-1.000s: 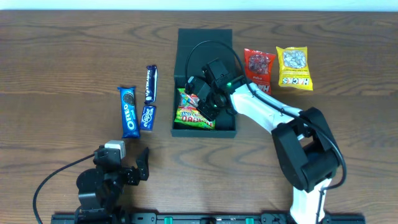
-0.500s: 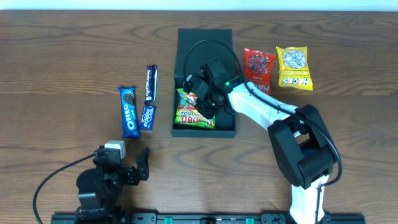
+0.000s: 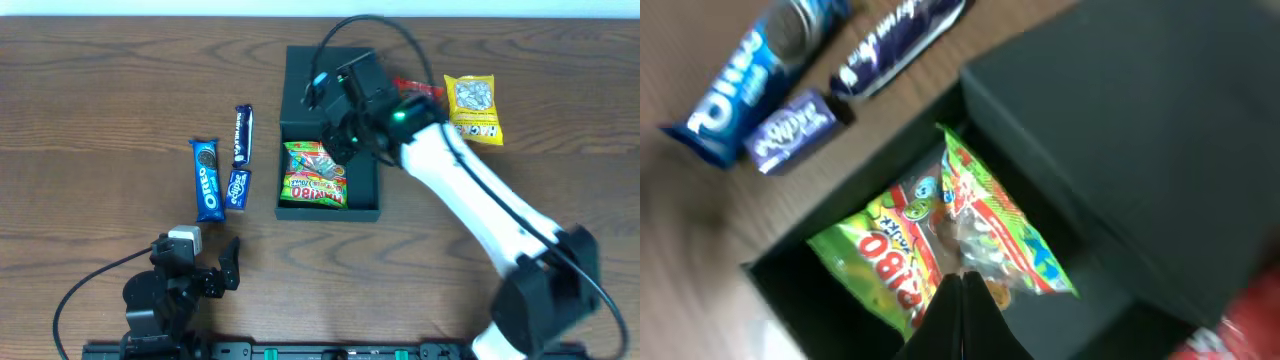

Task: Pack container
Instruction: 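Press the Haribo bag flat in the box with the right gripper, then raise the right gripper and reach the left gripper to the Oreo pack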

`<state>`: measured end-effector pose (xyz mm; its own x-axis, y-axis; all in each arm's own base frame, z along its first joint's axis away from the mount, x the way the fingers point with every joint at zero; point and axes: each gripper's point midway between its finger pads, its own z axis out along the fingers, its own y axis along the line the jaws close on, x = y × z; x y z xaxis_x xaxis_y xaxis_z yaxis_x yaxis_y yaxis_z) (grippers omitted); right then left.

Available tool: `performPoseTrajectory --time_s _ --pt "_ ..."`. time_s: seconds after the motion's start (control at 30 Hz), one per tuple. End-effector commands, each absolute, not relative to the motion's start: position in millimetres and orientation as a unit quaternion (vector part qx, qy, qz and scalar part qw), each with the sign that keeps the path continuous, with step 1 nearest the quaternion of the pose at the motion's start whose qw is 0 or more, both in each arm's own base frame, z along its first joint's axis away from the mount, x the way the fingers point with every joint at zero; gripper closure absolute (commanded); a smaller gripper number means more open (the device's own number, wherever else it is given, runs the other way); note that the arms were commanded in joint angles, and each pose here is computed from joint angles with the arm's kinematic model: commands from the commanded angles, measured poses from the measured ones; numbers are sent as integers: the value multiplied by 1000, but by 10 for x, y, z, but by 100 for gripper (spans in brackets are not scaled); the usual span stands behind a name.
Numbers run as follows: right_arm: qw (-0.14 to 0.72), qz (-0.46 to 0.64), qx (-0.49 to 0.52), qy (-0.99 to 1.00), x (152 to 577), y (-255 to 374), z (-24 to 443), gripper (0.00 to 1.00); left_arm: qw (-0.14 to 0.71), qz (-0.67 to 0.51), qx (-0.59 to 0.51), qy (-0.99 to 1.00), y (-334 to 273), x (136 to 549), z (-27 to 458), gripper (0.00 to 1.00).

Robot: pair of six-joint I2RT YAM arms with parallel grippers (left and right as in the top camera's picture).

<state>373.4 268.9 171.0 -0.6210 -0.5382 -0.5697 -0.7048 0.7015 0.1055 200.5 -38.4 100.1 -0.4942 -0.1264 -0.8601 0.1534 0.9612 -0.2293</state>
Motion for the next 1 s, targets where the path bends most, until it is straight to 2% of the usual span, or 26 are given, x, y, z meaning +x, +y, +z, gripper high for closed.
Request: performPoseTrajectory --time_s 0.0,0.13,0.17,0.23,0.3,0.33,0.67,0.97 --pt "259 160 -316 899 3700 2542 1860 99 501 -145 6 853 -397 2005 967 5" --pt "260 159 -313 899 3585 2451 2014 99 501 -145 6 853 -397 2005 967 5" --pt "259 159 -313 900 3562 2438 2034 95 501 -145 6 853 -397 2005 967 5" --pt "254 160 -314 901 3509 2418 2058 66 501 -145 6 853 -397 2005 967 5" --pt "244 158 -314 904 3456 2387 2041 21 502 -132 -1 855 -348 2015 960 5" --pt "237 157 -314 906 3430 2372 2023 3 503 -122 -8 855 -306 2022 954 5" --pt "200 173 -318 911 3260 2369 1963 1 504 -122 -12 855 -300 2027 960 5" --pt "212 172 -317 908 3316 2377 1987 1 558 -163 -50 812 -314 2200 1323 5"
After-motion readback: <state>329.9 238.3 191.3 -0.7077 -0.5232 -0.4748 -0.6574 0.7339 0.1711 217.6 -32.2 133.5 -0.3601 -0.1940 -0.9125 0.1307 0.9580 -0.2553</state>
